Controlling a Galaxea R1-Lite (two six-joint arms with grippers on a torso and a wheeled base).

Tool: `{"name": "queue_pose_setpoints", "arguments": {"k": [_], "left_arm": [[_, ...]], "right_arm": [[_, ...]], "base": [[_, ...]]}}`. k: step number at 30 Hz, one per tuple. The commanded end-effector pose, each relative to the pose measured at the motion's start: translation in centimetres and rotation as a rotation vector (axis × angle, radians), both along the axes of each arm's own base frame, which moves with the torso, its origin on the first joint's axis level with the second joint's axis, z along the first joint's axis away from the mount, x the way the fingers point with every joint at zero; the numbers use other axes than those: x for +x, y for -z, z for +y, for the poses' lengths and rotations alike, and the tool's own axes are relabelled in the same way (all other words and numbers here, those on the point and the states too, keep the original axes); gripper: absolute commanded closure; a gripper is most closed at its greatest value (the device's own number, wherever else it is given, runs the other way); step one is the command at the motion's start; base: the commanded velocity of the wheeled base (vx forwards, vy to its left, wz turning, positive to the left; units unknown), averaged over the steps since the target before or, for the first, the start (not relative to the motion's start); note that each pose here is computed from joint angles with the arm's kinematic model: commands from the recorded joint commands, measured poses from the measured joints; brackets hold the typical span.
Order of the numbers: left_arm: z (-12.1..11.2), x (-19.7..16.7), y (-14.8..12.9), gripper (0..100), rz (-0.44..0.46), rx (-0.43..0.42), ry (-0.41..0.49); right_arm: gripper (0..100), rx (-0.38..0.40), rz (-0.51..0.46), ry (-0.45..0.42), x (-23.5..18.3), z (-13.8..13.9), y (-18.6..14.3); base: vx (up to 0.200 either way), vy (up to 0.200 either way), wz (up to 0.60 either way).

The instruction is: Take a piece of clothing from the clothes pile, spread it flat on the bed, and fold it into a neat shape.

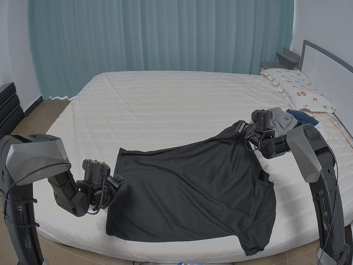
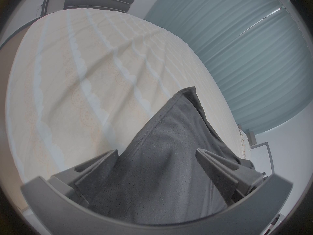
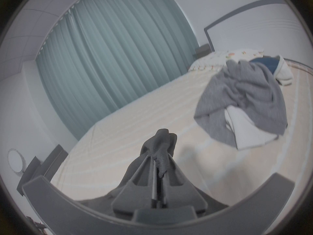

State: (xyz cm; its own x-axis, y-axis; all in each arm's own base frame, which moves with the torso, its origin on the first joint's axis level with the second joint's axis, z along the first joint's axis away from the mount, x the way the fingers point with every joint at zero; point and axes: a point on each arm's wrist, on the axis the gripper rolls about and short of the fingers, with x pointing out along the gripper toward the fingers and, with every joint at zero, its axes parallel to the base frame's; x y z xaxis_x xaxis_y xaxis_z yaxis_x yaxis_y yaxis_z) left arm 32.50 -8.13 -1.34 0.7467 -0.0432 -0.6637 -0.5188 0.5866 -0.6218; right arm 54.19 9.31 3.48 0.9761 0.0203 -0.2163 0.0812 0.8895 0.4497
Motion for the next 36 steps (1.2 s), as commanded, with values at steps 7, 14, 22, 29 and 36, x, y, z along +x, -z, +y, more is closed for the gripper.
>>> {"name": "queue_pose_setpoints", "arguments": {"k": [7, 14, 22, 29, 36], "left_arm": [[0.0, 0.0, 0.0, 0, 0.001, 0.000, 0.001], [0.0, 0.0, 0.0, 0, 0.001, 0.000, 0.001], [0.1, -0.3, -0.2, 0, -0.008, -0.020, -0.006], [0.3, -1.4, -0.6, 0, -0.093, -0.040, 0.001], [0.6, -3.1, -0.5, 0, -0.065, -0.047, 0.077]], "right_arm": [[0, -0.047, 0.027, 0.023, 1.0, -0.6, 5.2], [0, -0.030, -0.040, 0.055, 1.0, -1.5, 2.9], [0, -0.014, 0.138, 0.005, -5.0, -4.4, -0.1], [0, 0.045, 0.261, -0.078, -13.5, -8.5, -1.0], [0, 0.099, 0.371, -0.072, -20.1, -11.5, 0.2]], "base": [[0.000, 0.000, 0.00], [0.000, 0.000, 0.00], [0.000, 0.000, 0.00], [0.000, 0.000, 0.00], [0.000, 0.000, 0.00]]}}
